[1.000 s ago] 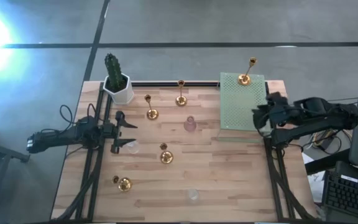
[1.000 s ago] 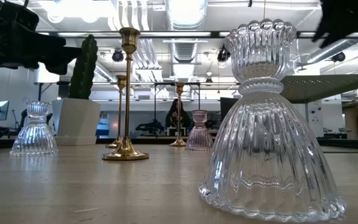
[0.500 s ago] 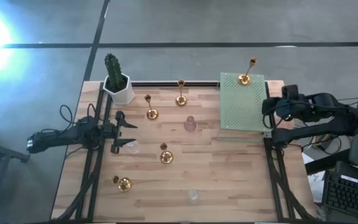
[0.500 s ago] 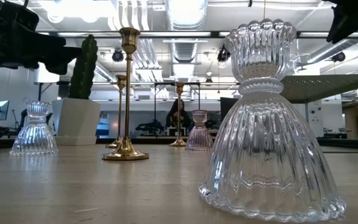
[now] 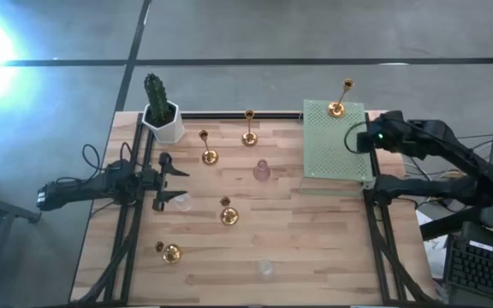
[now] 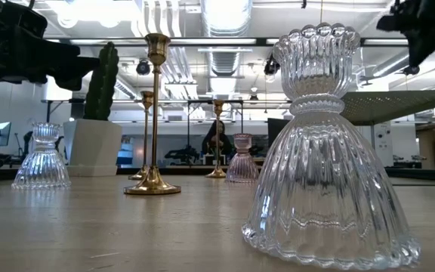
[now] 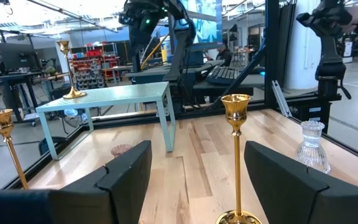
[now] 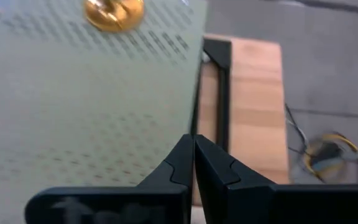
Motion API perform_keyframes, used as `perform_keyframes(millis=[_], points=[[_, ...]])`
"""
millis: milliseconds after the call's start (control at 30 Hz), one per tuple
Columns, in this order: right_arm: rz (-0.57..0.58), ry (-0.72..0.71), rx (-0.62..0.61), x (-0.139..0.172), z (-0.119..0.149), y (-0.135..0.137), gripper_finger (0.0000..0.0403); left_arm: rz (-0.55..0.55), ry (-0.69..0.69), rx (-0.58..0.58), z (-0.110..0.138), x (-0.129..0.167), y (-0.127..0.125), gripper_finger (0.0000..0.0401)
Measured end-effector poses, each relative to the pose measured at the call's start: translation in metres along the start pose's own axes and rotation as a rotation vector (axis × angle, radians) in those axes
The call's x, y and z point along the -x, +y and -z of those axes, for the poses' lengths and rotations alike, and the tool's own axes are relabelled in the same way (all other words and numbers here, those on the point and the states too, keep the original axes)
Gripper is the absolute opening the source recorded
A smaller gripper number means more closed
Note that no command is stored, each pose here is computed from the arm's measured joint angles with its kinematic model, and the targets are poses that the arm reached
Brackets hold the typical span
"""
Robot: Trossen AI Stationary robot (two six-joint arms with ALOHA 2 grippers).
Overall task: Pick & Place candle stick holders
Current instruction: Adjust the shelf
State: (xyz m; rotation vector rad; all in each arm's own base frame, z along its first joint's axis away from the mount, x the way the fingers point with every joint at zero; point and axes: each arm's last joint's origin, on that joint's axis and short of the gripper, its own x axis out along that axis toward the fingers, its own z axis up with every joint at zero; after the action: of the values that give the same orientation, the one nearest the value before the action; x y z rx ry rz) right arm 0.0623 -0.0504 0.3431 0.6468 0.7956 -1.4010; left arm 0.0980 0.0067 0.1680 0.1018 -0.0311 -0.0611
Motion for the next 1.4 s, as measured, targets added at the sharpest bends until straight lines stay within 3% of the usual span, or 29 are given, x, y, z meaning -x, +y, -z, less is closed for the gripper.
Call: perform_keyframes(millis=[267, 467, 733, 900, 1067, 1400], points=[[0.097, 0.121, -0.028, -0.021, 0.001, -0.010, 0.0008, 0.000, 0.000, 0.000, 0.000, 0.000, 0.000, 0.0262], [0.068, 0.121, -0.023, -0.043, -0.004, -0.004, 0.0008, 0.000, 0.000, 0.000, 0.000, 0.000, 0.000, 0.0262], [0.160, 0.168, 0.014, -0.080, -0.018, -0.003, 0.0008, 0.000, 0.000, 0.000, 0.000, 0.000, 0.000, 0.0262], [0.160, 0.107, 0.044, -0.085, -0.028, -0.008, 0.0008, 0.000, 0.000, 0.000, 0.000, 0.000, 0.000, 0.0262], [0.169, 0.133, 0.096, -0.089, -0.032, -0.015, 0.0008, 0.000, -0.001, 0.000, 0.000, 0.000, 0.000, 0.0262], [0.132, 0.178, 0.028, -0.114, -0.044, -0.025, 0.0008, 0.000, -0.001, 0.000, 0.000, 0.000, 0.000, 0.0262]])
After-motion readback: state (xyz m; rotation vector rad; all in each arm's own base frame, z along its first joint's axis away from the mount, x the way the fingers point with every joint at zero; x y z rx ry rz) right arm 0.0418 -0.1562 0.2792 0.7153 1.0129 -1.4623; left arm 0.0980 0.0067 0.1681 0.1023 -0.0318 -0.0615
